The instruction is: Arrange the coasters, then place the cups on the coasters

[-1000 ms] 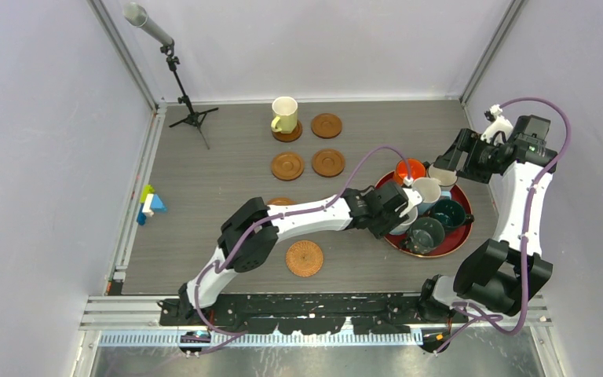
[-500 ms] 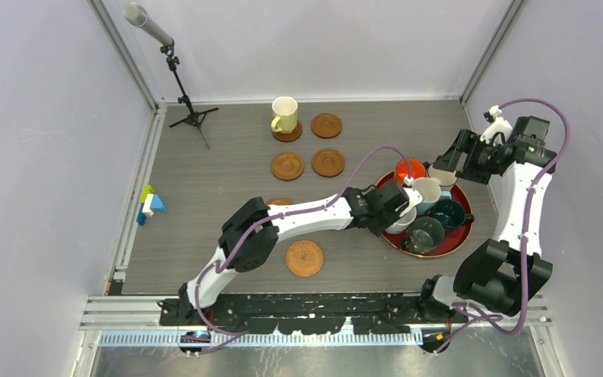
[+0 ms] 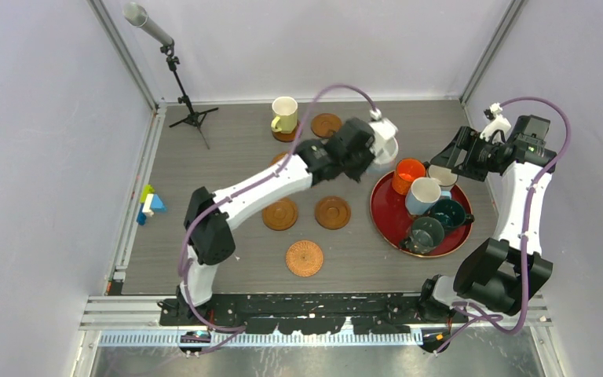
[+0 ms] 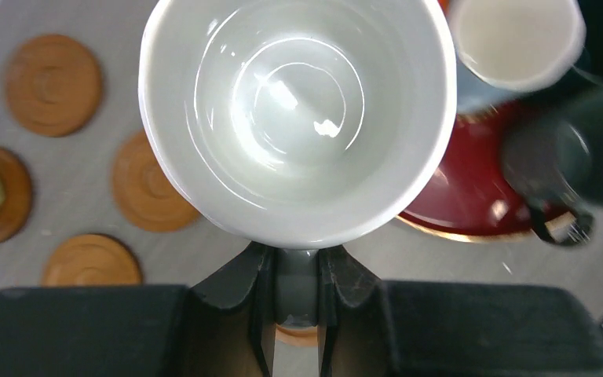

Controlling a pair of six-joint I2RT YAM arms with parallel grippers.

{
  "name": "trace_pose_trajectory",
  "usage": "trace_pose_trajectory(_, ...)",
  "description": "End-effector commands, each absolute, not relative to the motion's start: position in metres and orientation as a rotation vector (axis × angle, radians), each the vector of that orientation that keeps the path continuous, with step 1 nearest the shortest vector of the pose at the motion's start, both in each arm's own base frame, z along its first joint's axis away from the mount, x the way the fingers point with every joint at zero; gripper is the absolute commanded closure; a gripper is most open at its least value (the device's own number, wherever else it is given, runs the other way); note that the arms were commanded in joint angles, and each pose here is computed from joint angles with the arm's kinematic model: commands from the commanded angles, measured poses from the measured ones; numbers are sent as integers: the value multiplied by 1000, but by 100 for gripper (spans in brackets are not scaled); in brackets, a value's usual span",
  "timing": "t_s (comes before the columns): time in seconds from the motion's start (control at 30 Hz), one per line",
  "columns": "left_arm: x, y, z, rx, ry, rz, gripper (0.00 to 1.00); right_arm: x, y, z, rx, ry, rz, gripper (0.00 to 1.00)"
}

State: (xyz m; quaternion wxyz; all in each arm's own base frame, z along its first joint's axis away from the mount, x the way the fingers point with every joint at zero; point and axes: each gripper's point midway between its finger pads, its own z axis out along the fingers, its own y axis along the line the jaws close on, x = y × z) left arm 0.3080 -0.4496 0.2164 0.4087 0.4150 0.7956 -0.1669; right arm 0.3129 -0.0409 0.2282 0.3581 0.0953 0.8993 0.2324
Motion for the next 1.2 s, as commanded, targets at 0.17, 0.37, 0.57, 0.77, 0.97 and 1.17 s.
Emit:
trace_pose_trajectory(0.17,451,-388,325,667,1799,-416,100,323,-36,232,216,2286,656,21)
trace_pose_trajectory(0.37,526,-359,311,562,1802,-352,100,323,-36,226,202,2296,651,20)
trace_pose_trajectory(0.57,564,-356,269,556,1834,-357,100,325,-32,222,182,2311,647,20)
trace_pose_trajectory(0.77,586,-356,224,563,1870,-328,100,327,-29,215,174,2327,647,21)
trace_pose_trajectory(0.97,603,-350,201,549,1886,-318,100,328,-28,212,171,2331,652,21)
trace_pose_trajectory(1.17,610,-347,188,542,1895,-308,100,328,-27,212,172,2334,654,21)
